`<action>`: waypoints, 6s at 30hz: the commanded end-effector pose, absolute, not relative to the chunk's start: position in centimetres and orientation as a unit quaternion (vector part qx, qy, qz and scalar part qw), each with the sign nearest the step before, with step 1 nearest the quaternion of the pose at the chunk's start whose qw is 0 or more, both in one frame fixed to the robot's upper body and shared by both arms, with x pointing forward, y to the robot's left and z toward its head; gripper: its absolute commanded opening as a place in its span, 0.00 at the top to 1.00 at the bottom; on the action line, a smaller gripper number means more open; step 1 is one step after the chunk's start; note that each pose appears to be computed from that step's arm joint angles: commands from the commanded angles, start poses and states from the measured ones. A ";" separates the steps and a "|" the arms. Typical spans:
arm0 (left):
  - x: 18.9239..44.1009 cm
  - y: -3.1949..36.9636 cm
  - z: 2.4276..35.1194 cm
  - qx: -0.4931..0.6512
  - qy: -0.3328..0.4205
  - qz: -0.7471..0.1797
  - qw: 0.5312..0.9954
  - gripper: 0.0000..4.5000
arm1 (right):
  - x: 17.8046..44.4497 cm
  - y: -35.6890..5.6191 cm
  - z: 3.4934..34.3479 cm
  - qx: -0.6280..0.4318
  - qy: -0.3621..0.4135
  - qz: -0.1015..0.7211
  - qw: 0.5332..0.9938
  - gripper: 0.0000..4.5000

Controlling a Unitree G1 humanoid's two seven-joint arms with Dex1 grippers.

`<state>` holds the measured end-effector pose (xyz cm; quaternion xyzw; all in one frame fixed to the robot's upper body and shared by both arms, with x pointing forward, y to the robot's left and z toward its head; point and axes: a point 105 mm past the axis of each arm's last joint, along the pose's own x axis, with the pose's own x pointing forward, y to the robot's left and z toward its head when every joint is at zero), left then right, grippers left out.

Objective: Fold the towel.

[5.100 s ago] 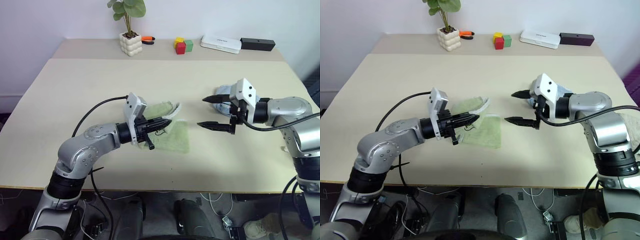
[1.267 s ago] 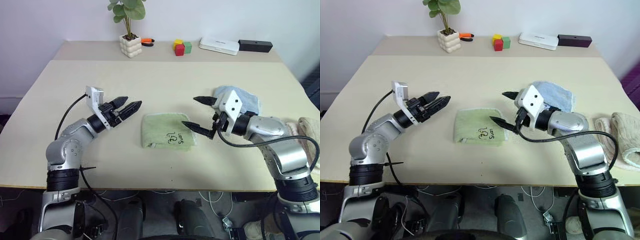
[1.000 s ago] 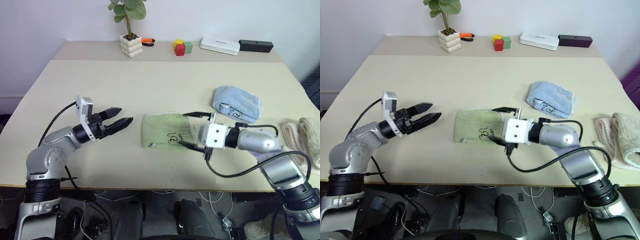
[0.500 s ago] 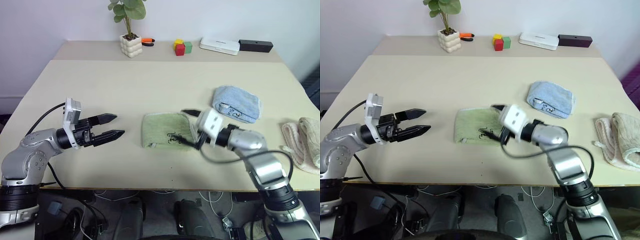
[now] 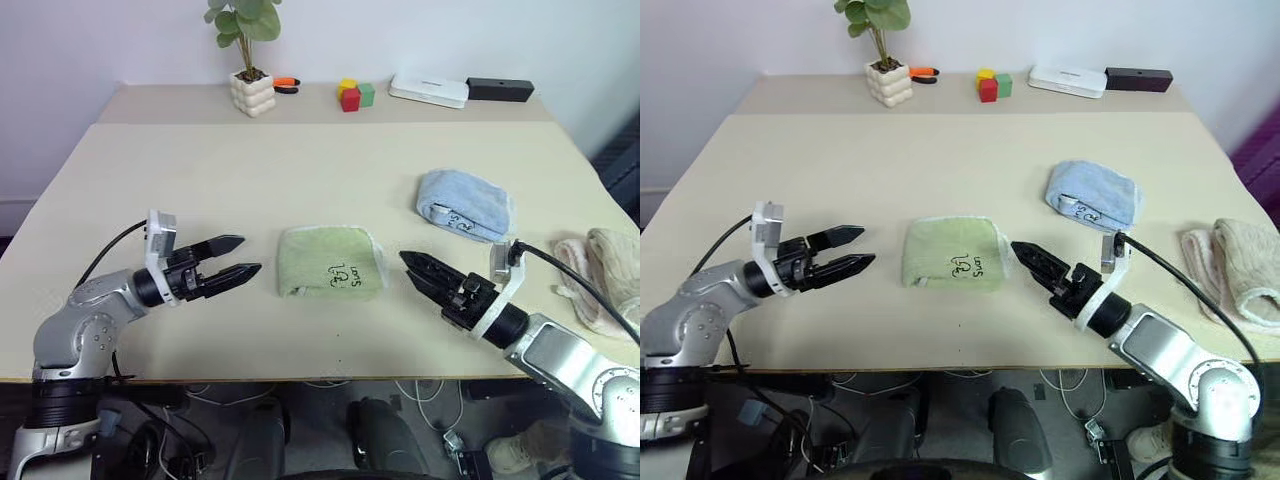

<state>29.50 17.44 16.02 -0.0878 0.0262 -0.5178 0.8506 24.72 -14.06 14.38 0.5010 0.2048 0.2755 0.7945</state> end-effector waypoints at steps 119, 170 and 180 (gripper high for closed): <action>28.5 19.9 17.6 -0.038 0.038 -0.443 0.895 0.00 | 29.2 -18.1 13.5 0.223 0.232 0.301 0.898 0.01; 33.3 10.5 10.9 -0.553 0.315 -0.325 0.700 0.00 | 29.0 -14.8 24.5 -0.170 -0.050 0.482 0.858 0.01; 34.1 8.4 10.8 -0.560 0.329 -0.339 0.681 0.29 | 28.7 -14.8 24.4 -0.169 -0.044 0.476 0.862 0.00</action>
